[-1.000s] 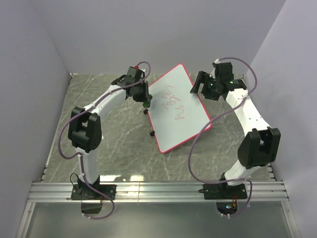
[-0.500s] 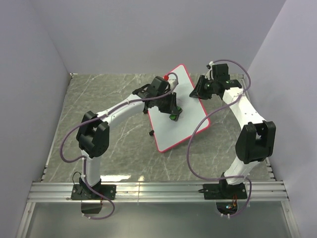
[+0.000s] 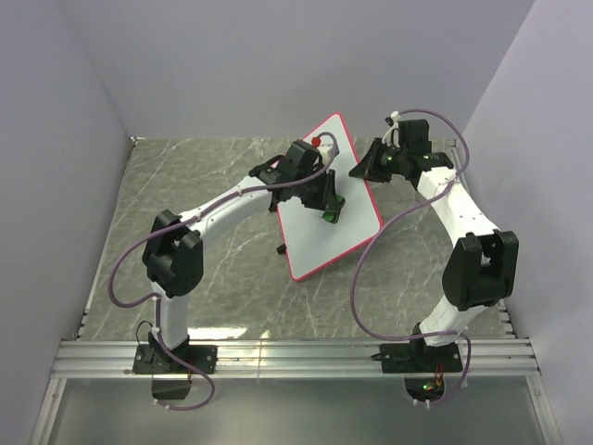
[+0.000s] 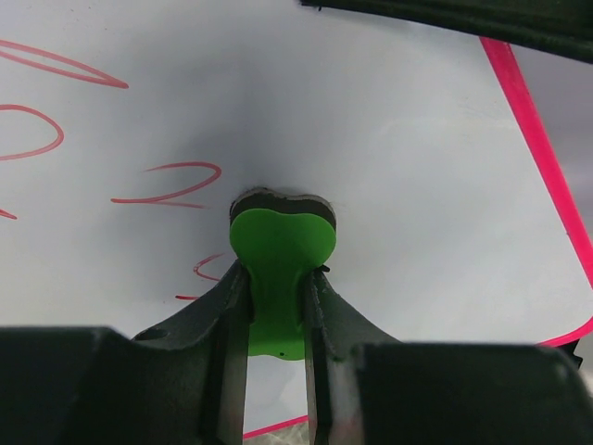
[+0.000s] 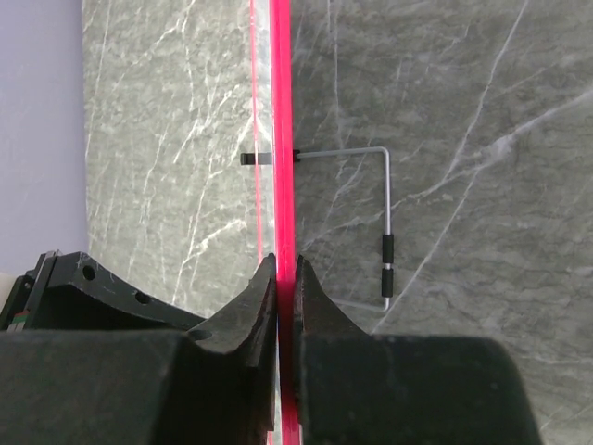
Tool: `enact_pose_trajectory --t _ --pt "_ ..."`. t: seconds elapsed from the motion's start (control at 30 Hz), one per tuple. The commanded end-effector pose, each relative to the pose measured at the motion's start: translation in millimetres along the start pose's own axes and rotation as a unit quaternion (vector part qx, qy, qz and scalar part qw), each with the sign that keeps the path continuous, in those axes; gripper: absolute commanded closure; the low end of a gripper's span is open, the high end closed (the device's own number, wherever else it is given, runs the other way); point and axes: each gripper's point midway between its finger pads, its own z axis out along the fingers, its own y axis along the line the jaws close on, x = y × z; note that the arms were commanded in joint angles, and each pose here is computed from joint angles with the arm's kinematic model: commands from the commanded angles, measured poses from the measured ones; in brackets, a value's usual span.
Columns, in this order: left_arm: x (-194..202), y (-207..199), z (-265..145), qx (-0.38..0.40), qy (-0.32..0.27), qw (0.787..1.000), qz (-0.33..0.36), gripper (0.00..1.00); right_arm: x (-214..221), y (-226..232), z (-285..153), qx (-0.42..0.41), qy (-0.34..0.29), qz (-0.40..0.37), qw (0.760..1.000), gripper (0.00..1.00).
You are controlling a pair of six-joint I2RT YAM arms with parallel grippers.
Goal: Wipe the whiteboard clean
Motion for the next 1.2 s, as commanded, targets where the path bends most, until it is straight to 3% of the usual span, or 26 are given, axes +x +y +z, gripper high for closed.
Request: enact_pose_trajectory --t 0.0,0.13,0.27,0.47,0.73,0.87,1.03,1.17 --pt "6.5 -35.9 -2.6 0.054 -0.001 0.998 0.018 1.0 26.5 -33.9 4.0 0.079 0.032 -0.019 0.996 1.0" --pt "30.7 -19.7 8.3 0.035 0.021 0.999 0.006 1.0 26.7 -34.2 4.1 0.081 0.034 -0.017 0.996 1.0" --pt "57.2 26.2 13.4 -0.007 0.035 0.999 -0.035 1.0 24.4 -30.3 0.1 0.078 0.031 -0.019 0.996 1.0" --pt "57.9 68.7 10.7 -0.047 0.022 0.996 -0.074 1.0 25.2 -24.6 -5.6 0.068 0.025 -0.019 0.997 1.0" --pt "52.8 86.0 18.9 -0.076 0.031 0.992 -0.095 1.0 34.2 -22.3 -8.1 0.058 0.028 -0.017 0.998 1.0" --pt "40.1 59.0 18.4 -0.036 0.023 0.996 -0.075 1.0 36.4 -21.7 -9.8 0.056 0.028 -0.017 0.998 1.0" --pt "21.5 -11.1 10.0 0.043 0.011 0.999 -0.028 1.0 39.3 -21.7 -8.3 0.054 0.031 -0.016 0.998 1.0" --pt "9.3 -29.0 7.8 0.064 0.001 0.998 -0.024 1.0 42.3 -22.4 -5.2 0.055 0.036 -0.014 0.998 1.0"
